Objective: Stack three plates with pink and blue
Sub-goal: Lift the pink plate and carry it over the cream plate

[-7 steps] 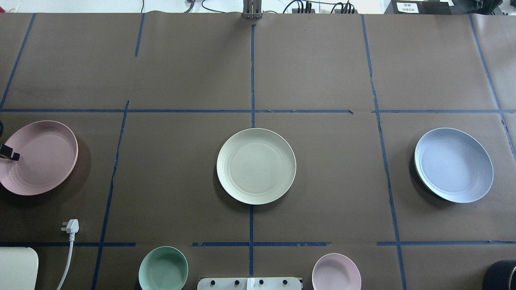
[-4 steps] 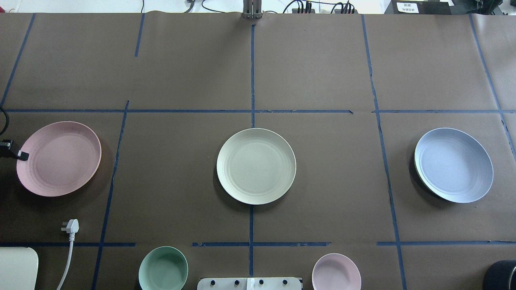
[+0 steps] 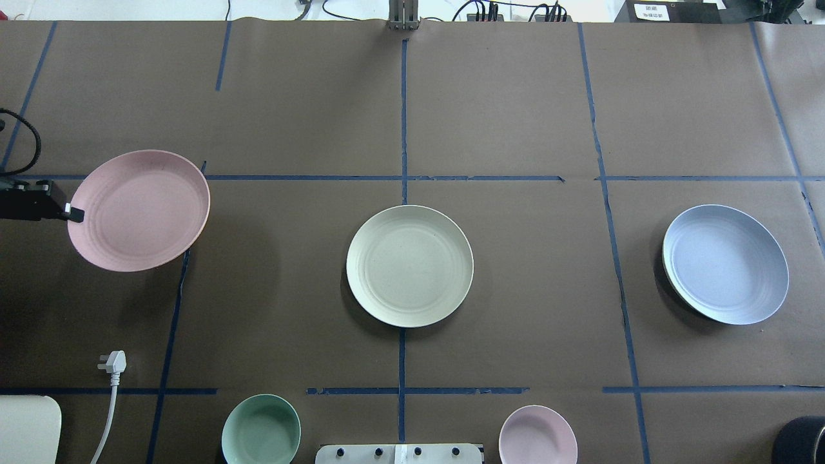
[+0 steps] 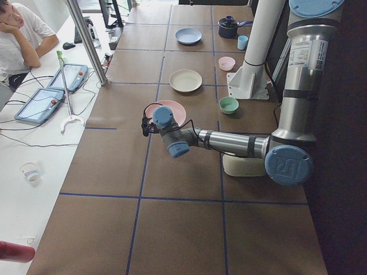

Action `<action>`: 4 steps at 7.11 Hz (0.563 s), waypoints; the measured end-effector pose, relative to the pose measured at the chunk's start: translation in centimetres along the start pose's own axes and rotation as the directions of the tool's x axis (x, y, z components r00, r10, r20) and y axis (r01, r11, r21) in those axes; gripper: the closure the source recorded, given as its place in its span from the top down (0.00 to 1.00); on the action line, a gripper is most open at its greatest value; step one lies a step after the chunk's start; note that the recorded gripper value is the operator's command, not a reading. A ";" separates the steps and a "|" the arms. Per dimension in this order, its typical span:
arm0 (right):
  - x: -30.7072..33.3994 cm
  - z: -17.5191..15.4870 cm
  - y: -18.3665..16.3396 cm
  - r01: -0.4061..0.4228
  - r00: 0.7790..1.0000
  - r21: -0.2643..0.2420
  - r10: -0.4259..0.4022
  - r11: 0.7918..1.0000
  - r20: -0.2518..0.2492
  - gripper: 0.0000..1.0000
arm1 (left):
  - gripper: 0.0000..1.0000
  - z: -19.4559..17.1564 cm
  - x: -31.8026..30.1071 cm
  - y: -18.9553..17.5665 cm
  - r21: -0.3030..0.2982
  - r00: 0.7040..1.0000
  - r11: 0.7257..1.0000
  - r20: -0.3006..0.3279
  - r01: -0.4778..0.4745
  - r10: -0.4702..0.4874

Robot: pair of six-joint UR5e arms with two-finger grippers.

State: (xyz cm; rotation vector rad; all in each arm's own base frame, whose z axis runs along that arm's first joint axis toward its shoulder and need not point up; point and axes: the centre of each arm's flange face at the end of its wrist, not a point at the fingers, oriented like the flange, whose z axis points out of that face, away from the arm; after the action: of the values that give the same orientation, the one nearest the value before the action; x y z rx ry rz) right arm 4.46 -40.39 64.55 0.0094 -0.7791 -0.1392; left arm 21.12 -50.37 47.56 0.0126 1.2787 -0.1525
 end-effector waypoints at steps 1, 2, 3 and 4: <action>0.0 0.0 0.0 0.000 1.000 0.001 0.000 1.000 0.000 1.00 | 0.00 2.9 5.5 0.4 -0.028 0.999 0.999 -0.034 -0.024 0.023; 0.0 0.0 0.0 0.000 1.000 0.001 0.000 1.000 0.000 1.00 | 0.00 7.4 11.0 1.8 -0.047 0.998 0.998 -0.039 -0.051 0.049; 0.0 0.0 0.0 -0.001 1.000 0.000 0.001 1.000 0.000 1.00 | 0.00 11.8 15.9 3.6 -0.047 0.998 0.998 -0.020 -0.053 0.052; 0.0 0.0 0.0 -0.002 1.000 0.000 0.002 1.000 0.000 1.00 | 0.00 15.7 20.7 5.8 -0.047 0.999 0.998 0.004 -0.039 0.039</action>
State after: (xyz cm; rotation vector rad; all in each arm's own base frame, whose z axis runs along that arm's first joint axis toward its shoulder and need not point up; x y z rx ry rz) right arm 4.46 -40.37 64.57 0.0084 -0.7788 -0.1379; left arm 42.56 -48.30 31.92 -0.0035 1.2763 -0.0889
